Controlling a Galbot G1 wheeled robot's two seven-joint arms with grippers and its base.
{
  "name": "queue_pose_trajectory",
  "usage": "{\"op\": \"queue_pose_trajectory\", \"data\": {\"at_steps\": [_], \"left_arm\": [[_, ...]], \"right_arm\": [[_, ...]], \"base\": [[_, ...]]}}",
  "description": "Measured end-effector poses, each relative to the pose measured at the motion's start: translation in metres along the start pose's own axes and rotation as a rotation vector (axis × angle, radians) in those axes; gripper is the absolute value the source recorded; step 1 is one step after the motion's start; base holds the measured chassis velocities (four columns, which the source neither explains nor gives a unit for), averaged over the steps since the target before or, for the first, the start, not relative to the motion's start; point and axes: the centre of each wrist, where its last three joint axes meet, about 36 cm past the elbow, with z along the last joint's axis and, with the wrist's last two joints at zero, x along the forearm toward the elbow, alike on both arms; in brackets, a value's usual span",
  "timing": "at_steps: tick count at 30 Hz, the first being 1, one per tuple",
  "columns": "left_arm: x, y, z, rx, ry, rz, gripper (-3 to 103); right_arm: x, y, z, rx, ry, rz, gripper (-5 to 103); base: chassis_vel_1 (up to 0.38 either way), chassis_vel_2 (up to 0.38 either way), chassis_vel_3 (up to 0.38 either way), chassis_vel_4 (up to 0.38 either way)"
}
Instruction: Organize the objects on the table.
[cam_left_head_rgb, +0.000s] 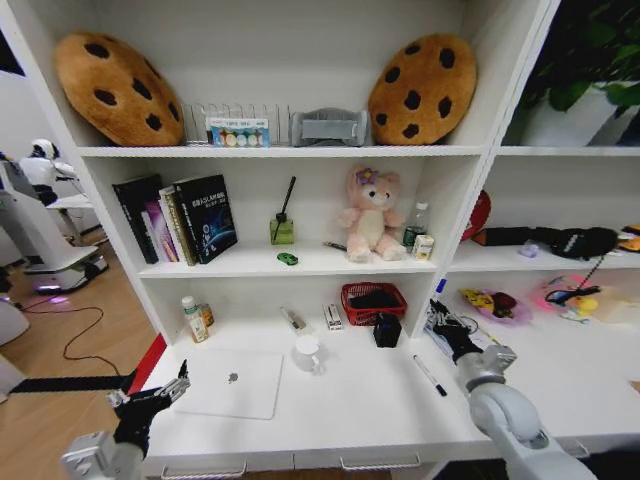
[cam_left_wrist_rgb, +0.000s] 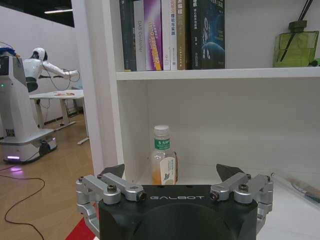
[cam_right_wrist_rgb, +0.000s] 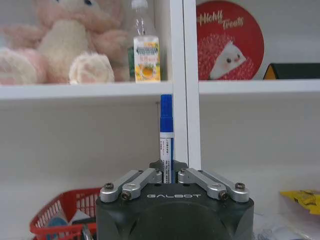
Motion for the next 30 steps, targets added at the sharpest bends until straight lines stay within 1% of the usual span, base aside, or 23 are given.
{"op": "queue_pose_trajectory", "data": {"at_steps": [2,6,9,13,15,20,22,23,25,30], "left_arm": [[0.0,0.0,0.0,0.0,0.0,0.0,100],[0.0,0.0,0.0,0.0,0.0,0.0,100],[0.0,0.0,0.0,0.0,0.0,0.0,100],[0.0,0.0,0.0,0.0,0.0,0.0,100],[0.0,0.0,0.0,0.0,0.0,0.0,100],[0.0,0.0,0.0,0.0,0.0,0.0,100],[0.0,0.0,0.0,0.0,0.0,0.0,100],[0.0,0.0,0.0,0.0,0.0,0.0,100],[0.0,0.0,0.0,0.0,0.0,0.0,100],[0.0,0.0,0.0,0.0,0.0,0.0,100]], "right_arm": [[-0.005,-0.003,0.01,0.0,0.005,-0.006,9],[-0.01,-0.001,0.027,-0.006,-0.019,-0.03,9],[-0.02,0.007,0.039,-0.016,-0.059,-0.061,9],[-0.026,0.016,0.043,-0.027,-0.067,-0.084,9],[-0.034,0.025,0.046,-0.037,-0.071,-0.101,9],[-0.041,0.034,0.053,-0.051,-0.061,-0.107,9],[-0.044,0.044,0.068,-0.066,-0.04,-0.107,9],[-0.044,0.044,0.068,-0.066,-0.04,-0.107,9],[-0.046,0.052,0.076,-0.078,-0.032,-0.102,9],[-0.046,0.056,0.081,-0.084,-0.026,-0.092,9]], "base": [[0.0,0.0,0.0,0.0],[0.0,0.0,0.0,0.0],[0.0,0.0,0.0,0.0],[0.0,0.0,0.0,0.0],[0.0,0.0,0.0,0.0],[0.0,0.0,0.0,0.0],[0.0,0.0,0.0,0.0],[0.0,0.0,0.0,0.0],[0.0,0.0,0.0,0.0],[0.0,0.0,0.0,0.0]]}}
